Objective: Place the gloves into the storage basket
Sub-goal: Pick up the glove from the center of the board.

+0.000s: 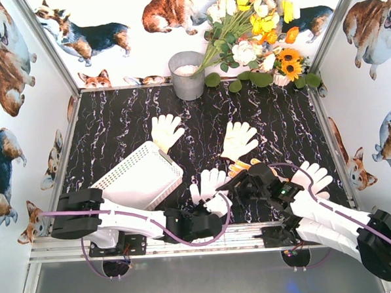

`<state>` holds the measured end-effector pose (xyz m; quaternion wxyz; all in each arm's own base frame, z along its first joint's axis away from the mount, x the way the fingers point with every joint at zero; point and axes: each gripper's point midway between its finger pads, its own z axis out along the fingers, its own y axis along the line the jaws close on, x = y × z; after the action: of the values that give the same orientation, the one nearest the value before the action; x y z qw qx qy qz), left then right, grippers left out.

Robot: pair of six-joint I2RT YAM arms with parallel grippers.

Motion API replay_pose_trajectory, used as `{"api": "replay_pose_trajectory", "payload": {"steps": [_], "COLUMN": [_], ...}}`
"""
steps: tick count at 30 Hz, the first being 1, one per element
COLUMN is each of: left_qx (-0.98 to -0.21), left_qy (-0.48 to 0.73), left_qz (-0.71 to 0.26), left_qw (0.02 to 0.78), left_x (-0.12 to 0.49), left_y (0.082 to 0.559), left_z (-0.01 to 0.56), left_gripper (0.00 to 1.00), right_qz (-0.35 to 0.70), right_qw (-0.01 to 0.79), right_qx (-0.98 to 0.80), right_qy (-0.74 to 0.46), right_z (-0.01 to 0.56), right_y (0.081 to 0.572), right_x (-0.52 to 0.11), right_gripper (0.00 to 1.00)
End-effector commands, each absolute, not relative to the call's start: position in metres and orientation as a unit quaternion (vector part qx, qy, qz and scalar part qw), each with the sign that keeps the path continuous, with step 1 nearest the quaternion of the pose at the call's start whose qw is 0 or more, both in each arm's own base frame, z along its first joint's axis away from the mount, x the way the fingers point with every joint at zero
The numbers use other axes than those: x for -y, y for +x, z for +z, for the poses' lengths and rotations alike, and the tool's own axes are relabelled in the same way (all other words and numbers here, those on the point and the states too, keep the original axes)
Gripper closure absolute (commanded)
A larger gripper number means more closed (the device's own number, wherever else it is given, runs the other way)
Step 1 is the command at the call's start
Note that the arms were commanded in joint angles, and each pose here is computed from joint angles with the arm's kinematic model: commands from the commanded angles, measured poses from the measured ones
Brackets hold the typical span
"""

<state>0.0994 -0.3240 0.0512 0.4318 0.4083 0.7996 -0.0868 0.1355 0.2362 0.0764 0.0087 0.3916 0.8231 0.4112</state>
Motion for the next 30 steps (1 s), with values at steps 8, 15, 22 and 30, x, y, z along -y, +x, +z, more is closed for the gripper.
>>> {"api": "replay_pose_trajectory", "payload": {"steps": [8, 15, 22, 30], "left_qx": [-0.814, -0.809, -0.803, -0.790], "left_qy": [0.369, 0.368, 0.368, 0.391], "left_qz": [-0.104, -0.116, -0.137, -0.175], "left_qw": [0.437, 0.445, 0.447, 0.438], "left_x": [0.320, 0.324, 0.324, 0.330], "left_y": [0.106, 0.107, 0.104, 0.094], "left_z": [0.063, 0.071, 0.077, 0.084], "left_gripper": [1.00, 1.00, 1.00, 1.00], "right_qz": [0.429, 0.432, 0.436, 0.441], "right_qw": [0.033, 0.017, -0.002, -0.017], "right_qx": [-0.832, -0.829, -0.831, -0.834], "right_qy": [0.351, 0.355, 0.346, 0.331], "right_z": [0.092, 0.076, 0.067, 0.062], "right_y": [0.164, 0.164, 0.165, 0.160], "right_x": [-0.257, -0.264, -0.277, -0.286], "right_gripper": [0.37, 0.37, 0.37, 0.39]}}
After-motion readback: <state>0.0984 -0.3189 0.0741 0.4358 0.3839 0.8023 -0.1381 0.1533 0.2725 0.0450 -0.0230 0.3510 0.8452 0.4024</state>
